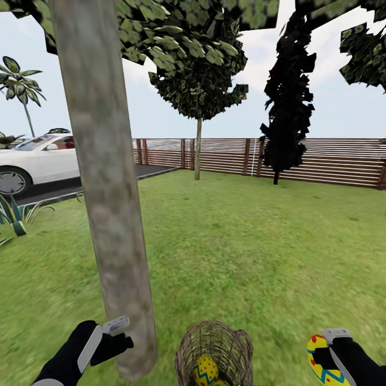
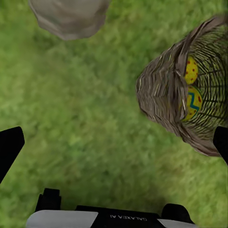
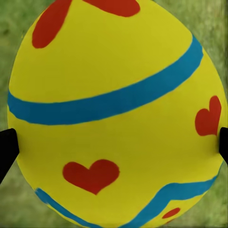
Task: Take the three Easter eggs out of the wicker basket on the lawn in the garden, then place them on the lawn next to a single tree (choose any tree) so that all three eggs are next to the same tree and none are left in the basket.
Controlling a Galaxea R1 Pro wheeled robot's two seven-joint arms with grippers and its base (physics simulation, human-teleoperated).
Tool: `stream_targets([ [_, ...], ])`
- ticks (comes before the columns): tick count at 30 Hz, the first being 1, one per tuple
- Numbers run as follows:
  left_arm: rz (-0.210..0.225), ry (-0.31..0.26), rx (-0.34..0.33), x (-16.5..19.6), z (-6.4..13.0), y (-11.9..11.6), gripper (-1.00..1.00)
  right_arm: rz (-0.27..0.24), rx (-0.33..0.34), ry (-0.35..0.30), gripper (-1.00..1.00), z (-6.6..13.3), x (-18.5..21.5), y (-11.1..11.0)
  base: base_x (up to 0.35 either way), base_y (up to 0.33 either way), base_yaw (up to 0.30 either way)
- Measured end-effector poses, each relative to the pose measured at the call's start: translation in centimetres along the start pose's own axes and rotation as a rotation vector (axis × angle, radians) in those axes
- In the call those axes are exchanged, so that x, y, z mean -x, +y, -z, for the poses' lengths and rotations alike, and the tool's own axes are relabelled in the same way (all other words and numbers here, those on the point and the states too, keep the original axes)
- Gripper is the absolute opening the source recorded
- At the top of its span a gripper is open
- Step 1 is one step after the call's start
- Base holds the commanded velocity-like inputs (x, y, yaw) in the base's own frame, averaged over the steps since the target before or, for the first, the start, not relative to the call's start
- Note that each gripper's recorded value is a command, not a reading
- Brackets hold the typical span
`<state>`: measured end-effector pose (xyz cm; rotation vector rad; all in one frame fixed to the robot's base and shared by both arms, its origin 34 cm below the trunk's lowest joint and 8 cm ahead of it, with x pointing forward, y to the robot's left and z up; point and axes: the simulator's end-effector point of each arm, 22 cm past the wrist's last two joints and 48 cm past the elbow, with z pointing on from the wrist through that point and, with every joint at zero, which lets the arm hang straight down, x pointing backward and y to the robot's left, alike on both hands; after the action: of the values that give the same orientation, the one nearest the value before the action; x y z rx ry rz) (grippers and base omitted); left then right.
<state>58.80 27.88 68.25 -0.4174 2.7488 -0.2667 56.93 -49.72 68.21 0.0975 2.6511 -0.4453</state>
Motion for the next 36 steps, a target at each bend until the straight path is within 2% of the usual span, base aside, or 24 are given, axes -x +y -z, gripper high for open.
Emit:
stream_targets([
  [4, 0.000, -0.003, -0.001, 0.1, 0.1, 0.0, 1.00, -0.002, 0.006, -0.001, -1.00, 0.1, 0.0, 0.1, 0.000, 0.000, -0.291],
  [7, -0.002, -0.005, -0.001, 0.1, 0.1, -0.1, 1.00, -0.003, 0.049, -0.001, -1.00, 0.1, 0.0, 1.2, 0.000, 0.000, -0.291],
  [10, -0.001, -0.007, -0.001, 0.2, 0.2, 0.0, 1.00, -0.010, 0.044, -0.018, -1.00, 0.4, 0.8, 0.4, 0.000, 0.000, -0.291],
  [12, 0.000, -0.009, -0.001, 0.3, 0.3, 0.0, 1.00, -0.026, 0.029, -0.072, -1.00, 1.3, 3.1, -1.1, 0.000, 0.000, -0.291],
  [13, 0.000, -0.010, -0.001, 0.3, 0.3, 0.0, 1.00, -0.046, 0.029, -0.130, -1.00, 2.3, 5.5, -1.5, 0.000, 0.000, -0.291],
  [15, 0.000, -0.011, -0.001, 0.4, 0.3, 0.1, 1.00, -0.107, 0.052, -0.235, -1.00, 4.6, 9.8, -1.9, 0.000, 0.000, -0.291],
  [16, 0.000, -0.011, -0.001, 0.4, 0.3, 0.1, 1.00, -0.128, 0.066, -0.246, -1.00, 5.1, 10.4, -1.8, 0.000, 0.000, -0.291],
  [18, 0.000, -0.011, -0.001, 0.4, 0.3, 0.0, 1.00, -0.141, 0.073, -0.253, -1.00, 5.3, 10.8, -1.7, 0.000, 0.000, -0.291],
  [23, -0.001, -0.015, 0.000, 0.5, 0.4, 0.1, 1.00, -0.140, 0.081, -0.275, -1.00, 5.9, 11.6, -1.1, 0.000, 0.000, -0.291],
  [29, -0.002, -0.015, -0.001, 0.5, 0.5, 0.0, 1.00, -0.148, 0.071, -0.289, -1.00, 6.1, 12.0, -1.8, 0.000, 0.000, -0.291],
  [32, -0.002, -0.015, -0.001, 0.5, 0.5, 0.0, 1.00, -0.208, 0.053, -0.353, -1.00, 6.9, 13.4, -3.8, 0.000, 0.000, -0.291],
  [36, -0.002, -0.017, -0.002, 0.6, 0.5, 0.0, 1.00, -0.216, 0.052, -0.366, -1.00, 7.1, 13.7, -3.9, 0.000, 0.000, -0.291],
])
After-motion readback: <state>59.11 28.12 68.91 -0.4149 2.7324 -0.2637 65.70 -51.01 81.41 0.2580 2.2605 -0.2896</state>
